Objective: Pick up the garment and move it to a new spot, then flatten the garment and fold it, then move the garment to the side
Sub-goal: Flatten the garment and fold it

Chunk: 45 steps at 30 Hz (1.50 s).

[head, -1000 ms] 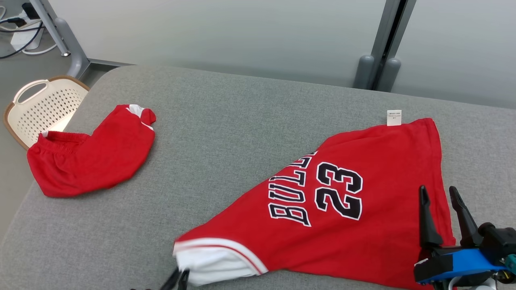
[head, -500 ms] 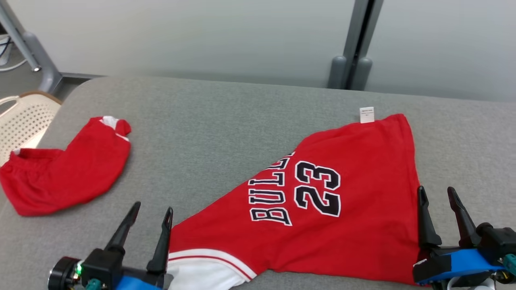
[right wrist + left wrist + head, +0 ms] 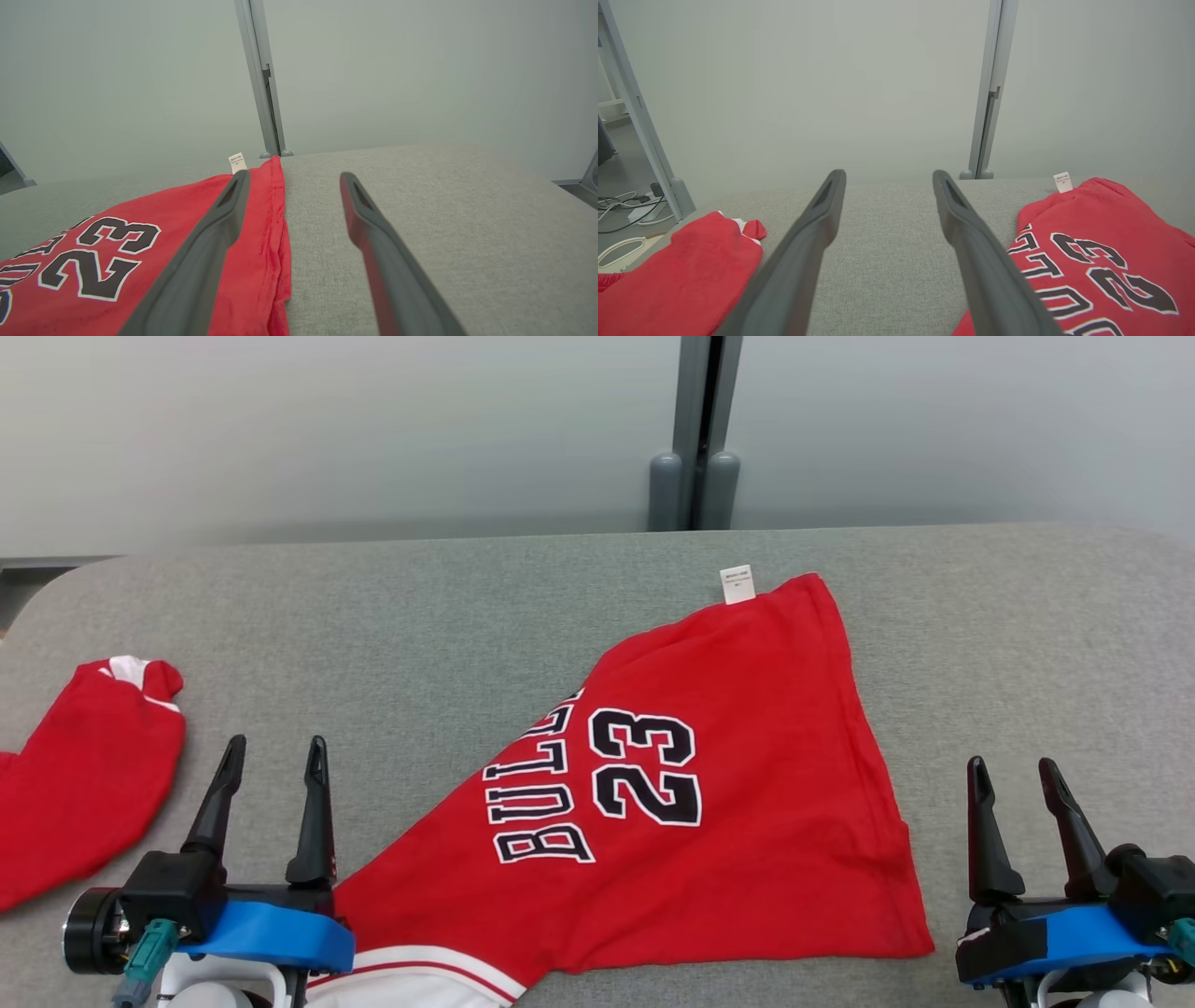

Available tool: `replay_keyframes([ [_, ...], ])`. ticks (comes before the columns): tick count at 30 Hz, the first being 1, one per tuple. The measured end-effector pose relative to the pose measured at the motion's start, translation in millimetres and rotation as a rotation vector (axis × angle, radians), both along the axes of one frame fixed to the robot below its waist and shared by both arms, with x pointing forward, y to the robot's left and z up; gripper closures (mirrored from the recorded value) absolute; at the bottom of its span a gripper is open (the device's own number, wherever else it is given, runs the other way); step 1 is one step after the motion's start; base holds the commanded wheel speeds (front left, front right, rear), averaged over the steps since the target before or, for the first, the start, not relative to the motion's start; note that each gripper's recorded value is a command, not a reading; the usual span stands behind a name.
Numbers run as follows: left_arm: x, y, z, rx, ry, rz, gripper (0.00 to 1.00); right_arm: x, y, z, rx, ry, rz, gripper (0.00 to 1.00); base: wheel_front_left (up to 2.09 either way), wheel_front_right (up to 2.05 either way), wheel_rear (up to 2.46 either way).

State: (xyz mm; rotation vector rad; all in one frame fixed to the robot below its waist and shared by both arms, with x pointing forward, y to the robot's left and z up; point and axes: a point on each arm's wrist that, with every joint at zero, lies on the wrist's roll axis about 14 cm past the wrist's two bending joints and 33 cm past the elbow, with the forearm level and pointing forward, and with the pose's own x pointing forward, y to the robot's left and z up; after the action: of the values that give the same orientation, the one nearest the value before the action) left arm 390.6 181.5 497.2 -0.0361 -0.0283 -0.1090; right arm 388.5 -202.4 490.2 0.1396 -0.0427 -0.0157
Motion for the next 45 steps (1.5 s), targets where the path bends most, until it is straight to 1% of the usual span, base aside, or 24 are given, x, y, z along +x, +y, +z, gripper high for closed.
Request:
replay_keyframes([
  [6, 8.3, 5.3, 3.6, -0.003, -0.015, 0.037, 0.0, -6.5, -7.4, 5.3, -0.007, -0.014, -0.021, 0.0, 0.0, 0.0, 0.0],
  [14, 3.0, 15.5, -13.3, 0.002, 0.033, 0.08, 0.0, -8.5, -5.2, 3.3, -0.006, -0.007, -0.015, 0.0, 0.0, 0.0, 0.0],
  [28, -2.9, 22.0, -19.6, 0.013, 0.047, 0.098, 0.0, -5.9, 3.1, -3.6, -0.005, 0.014, 0.01, 0.0, 0.0, 0.0, 0.0],
  [45, -11.1, 22.7, -20.1, 0.014, 0.047, 0.098, 0.0, -6.2, 8.6, -2.9, -0.008, 0.013, 0.027, 0.0, 0.0, 0.0, 0.0],
])
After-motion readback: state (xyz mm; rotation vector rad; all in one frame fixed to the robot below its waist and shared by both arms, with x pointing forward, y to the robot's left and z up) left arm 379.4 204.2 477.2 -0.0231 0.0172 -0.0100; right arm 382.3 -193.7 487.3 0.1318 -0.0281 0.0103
